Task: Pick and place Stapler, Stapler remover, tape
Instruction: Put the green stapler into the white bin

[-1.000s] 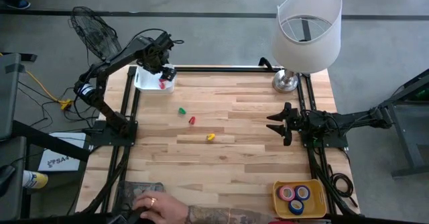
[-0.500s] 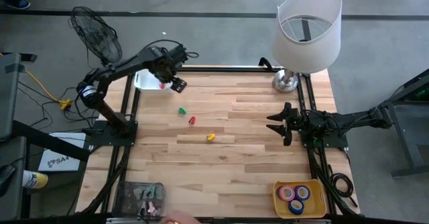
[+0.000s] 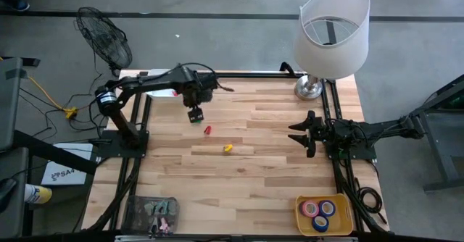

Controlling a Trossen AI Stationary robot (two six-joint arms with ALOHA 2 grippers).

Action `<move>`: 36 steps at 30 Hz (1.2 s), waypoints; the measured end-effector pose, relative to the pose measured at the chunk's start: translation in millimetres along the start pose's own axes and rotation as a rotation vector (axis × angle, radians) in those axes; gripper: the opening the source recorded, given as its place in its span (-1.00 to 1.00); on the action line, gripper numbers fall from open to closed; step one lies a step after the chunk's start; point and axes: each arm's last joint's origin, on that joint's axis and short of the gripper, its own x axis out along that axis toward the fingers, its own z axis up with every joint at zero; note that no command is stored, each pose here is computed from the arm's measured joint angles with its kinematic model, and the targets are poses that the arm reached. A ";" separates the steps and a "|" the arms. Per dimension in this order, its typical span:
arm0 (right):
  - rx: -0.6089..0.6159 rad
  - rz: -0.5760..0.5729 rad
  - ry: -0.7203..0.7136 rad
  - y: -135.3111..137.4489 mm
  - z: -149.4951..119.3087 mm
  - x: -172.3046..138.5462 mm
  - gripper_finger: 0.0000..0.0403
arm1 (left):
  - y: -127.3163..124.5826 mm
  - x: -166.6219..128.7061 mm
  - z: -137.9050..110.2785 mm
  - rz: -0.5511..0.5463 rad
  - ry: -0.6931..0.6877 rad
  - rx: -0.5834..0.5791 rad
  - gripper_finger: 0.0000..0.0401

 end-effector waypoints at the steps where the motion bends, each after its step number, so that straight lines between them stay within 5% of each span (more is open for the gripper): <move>1: 0.000 0.000 0.000 0.0 0.0 0.0 -0.10 | -2.2 3.4 1.6 -0.011 -0.017 0.066 0.31; 8: 0.000 0.000 0.000 0.0 0.0 0.0 -0.10 | -9.4 32.3 0.1 -0.065 -0.095 0.455 0.31; 15: 0.000 0.000 0.000 0.0 0.0 0.0 -0.10 | -9.9 53.3 -6.1 -0.035 -0.109 0.646 0.31; 36: 0.000 0.000 0.000 0.0 -0.1 0.0 -0.10 | -9.6 89.0 -10.2 0.013 -0.031 0.721 0.21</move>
